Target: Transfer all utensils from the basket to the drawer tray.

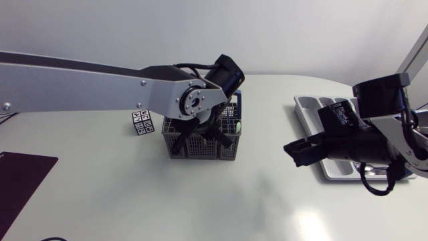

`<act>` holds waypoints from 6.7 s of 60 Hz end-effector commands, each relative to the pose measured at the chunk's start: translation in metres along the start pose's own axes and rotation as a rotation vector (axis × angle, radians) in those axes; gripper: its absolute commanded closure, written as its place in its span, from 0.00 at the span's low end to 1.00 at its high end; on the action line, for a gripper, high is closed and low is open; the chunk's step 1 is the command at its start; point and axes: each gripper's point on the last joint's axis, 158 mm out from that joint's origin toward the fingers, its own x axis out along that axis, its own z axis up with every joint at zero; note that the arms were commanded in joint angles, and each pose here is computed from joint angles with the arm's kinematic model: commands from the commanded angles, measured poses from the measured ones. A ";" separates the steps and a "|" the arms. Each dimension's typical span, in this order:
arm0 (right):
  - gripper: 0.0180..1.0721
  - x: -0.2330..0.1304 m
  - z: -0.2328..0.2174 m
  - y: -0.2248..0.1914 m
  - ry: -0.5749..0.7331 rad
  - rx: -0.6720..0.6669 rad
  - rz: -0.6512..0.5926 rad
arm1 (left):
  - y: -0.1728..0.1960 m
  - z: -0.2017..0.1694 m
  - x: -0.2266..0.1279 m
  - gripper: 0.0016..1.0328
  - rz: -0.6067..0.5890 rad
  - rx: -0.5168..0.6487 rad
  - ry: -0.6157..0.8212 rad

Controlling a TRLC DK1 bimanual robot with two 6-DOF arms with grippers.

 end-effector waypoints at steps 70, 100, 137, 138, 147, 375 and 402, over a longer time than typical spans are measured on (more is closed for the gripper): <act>0.09 -0.002 0.000 0.019 -0.023 -0.105 0.013 | 0.034 0.021 -0.099 0.96 0.109 0.142 -0.117; 0.09 -0.047 0.031 0.063 -0.163 -0.251 0.113 | 0.008 0.036 -0.148 0.96 -0.190 -0.013 -0.261; 0.25 -0.056 0.045 0.147 -0.189 -0.417 0.315 | -0.077 0.024 -0.144 0.96 -0.793 -0.175 0.001; 0.26 -0.055 0.044 0.149 -0.185 -0.420 0.318 | -0.078 0.024 -0.144 0.96 -0.804 -0.177 0.009; 0.30 -0.046 0.045 0.157 -0.159 -0.426 0.332 | -0.079 0.024 -0.144 0.96 -0.841 -0.191 0.023; 0.33 -0.035 -0.104 -0.212 0.252 -0.839 0.047 | -0.078 0.034 -0.017 0.40 -0.507 -0.151 -0.104; 0.33 -0.036 -0.076 -0.120 0.099 -0.803 0.086 | -0.082 0.035 -0.012 0.81 -0.460 -0.137 -0.117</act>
